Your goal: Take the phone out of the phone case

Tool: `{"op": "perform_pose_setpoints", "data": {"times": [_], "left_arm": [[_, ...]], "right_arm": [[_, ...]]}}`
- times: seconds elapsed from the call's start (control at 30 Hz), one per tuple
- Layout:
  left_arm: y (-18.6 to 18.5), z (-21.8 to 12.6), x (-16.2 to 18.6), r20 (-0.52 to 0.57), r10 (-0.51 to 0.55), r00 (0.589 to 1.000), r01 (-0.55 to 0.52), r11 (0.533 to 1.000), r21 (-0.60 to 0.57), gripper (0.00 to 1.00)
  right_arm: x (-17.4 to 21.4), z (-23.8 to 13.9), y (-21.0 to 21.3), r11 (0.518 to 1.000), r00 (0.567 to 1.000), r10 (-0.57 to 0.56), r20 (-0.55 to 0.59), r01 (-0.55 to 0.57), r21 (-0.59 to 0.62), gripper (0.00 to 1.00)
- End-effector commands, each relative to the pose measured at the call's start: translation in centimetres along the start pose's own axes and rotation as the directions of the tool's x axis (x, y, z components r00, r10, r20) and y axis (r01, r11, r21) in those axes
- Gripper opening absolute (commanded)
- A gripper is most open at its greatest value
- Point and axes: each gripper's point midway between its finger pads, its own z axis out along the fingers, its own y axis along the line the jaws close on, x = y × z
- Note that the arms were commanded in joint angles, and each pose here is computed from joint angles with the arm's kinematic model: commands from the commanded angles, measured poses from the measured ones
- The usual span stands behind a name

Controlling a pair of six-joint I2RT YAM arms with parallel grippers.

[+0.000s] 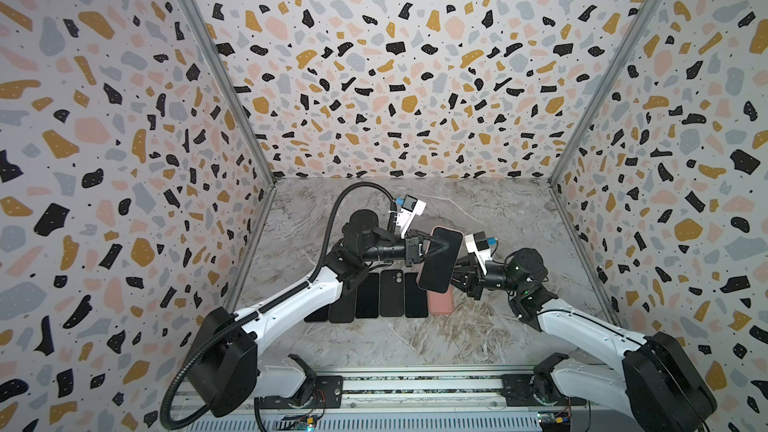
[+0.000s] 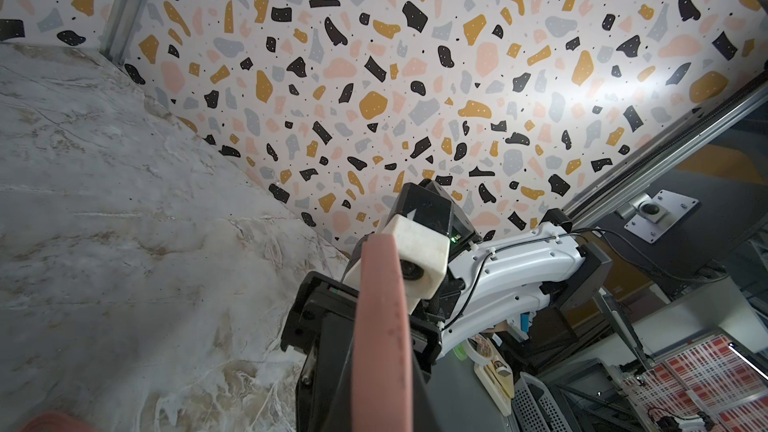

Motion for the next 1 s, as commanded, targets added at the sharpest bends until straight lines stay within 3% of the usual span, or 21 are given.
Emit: {"op": "perform_pose_setpoints", "data": {"times": [0.0,0.17,0.33,0.6,0.7,0.8,0.97], "left_arm": [[0.6,0.7,0.2,0.051,-0.075,0.996,0.075,0.997,0.010,0.00],[2.7,0.6,0.4,0.155,-0.156,0.976,0.158,0.987,0.002,0.00],[5.7,0.6,1.6,0.238,-0.234,0.943,0.243,0.970,-0.010,0.00],[9.0,3.5,4.7,0.228,-0.302,0.926,0.322,0.945,-0.053,0.01],[10.3,3.8,5.7,0.232,-0.304,0.924,0.332,0.939,-0.090,0.10],[11.0,3.9,6.4,0.230,-0.310,0.923,0.340,0.935,-0.103,0.27],[11.6,3.9,6.8,0.229,-0.296,0.927,0.330,0.936,-0.126,0.38]], "right_arm": [[-2.4,-0.3,1.1,1.000,0.996,-0.007,0.086,0.008,-0.014,0.12],[-1.8,-1.3,1.7,0.996,0.987,0.092,0.134,-0.094,0.010,0.02],[-0.9,-2.3,1.1,0.974,0.970,0.188,0.155,-0.204,0.096,0.00],[1.5,-3.4,0.0,0.927,0.945,0.297,0.137,-0.320,0.195,0.00],[2.5,-3.8,-0.7,0.911,0.937,0.325,0.130,-0.347,0.224,0.00],[3.3,-4.1,-1.2,0.899,0.930,0.345,0.129,-0.367,0.241,0.00],[4.2,-4.3,-1.5,0.889,0.924,0.363,0.119,-0.382,0.253,0.00]]}}
